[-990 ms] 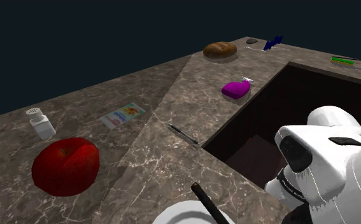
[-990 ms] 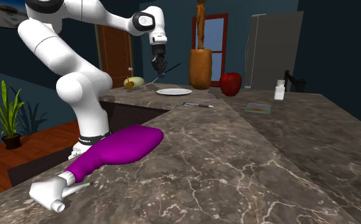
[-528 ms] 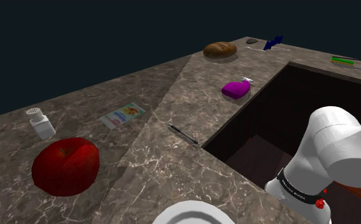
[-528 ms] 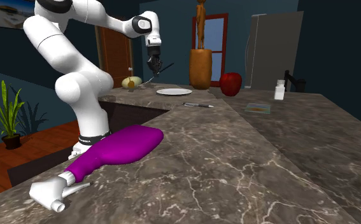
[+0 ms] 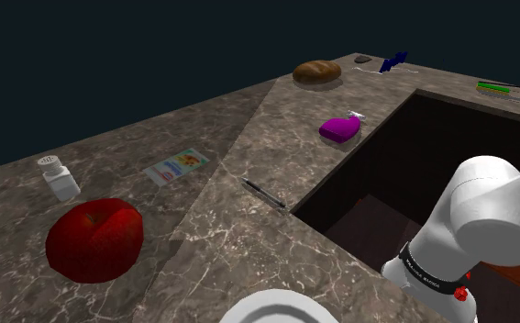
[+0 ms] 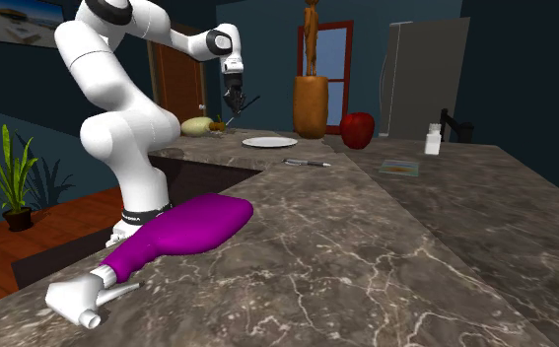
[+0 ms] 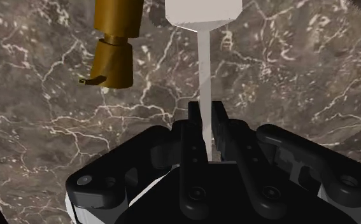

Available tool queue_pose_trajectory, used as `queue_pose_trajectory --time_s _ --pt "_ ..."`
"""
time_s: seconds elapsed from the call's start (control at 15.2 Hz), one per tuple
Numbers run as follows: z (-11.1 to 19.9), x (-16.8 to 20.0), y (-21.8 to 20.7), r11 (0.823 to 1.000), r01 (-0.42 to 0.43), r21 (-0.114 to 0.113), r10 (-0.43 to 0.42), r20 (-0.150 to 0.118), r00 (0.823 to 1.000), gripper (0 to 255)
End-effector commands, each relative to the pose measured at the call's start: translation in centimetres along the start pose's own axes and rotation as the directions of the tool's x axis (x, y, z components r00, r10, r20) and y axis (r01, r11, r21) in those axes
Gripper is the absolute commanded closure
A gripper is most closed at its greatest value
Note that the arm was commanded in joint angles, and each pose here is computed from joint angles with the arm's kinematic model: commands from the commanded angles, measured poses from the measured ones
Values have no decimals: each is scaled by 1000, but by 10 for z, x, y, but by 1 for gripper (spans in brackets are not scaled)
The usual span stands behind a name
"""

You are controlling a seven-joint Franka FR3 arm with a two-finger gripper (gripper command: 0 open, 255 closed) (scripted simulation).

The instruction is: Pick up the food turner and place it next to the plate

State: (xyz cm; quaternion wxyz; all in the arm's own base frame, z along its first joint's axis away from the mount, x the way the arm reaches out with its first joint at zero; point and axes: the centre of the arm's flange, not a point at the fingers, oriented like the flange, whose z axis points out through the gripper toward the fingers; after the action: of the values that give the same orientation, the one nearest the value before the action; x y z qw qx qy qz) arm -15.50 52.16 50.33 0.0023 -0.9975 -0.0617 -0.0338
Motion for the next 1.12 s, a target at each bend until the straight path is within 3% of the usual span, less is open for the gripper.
queue_pose_trajectory --time_s 0.0,0.79,1.06 --pt "9 -6 -5 1000 0 0 0 1 1000 255" --pt "72 -10 -5 1000 0 0 0 1 1000 255" --pt "72 -10 -5 1000 0 0 0 1 1000 255"
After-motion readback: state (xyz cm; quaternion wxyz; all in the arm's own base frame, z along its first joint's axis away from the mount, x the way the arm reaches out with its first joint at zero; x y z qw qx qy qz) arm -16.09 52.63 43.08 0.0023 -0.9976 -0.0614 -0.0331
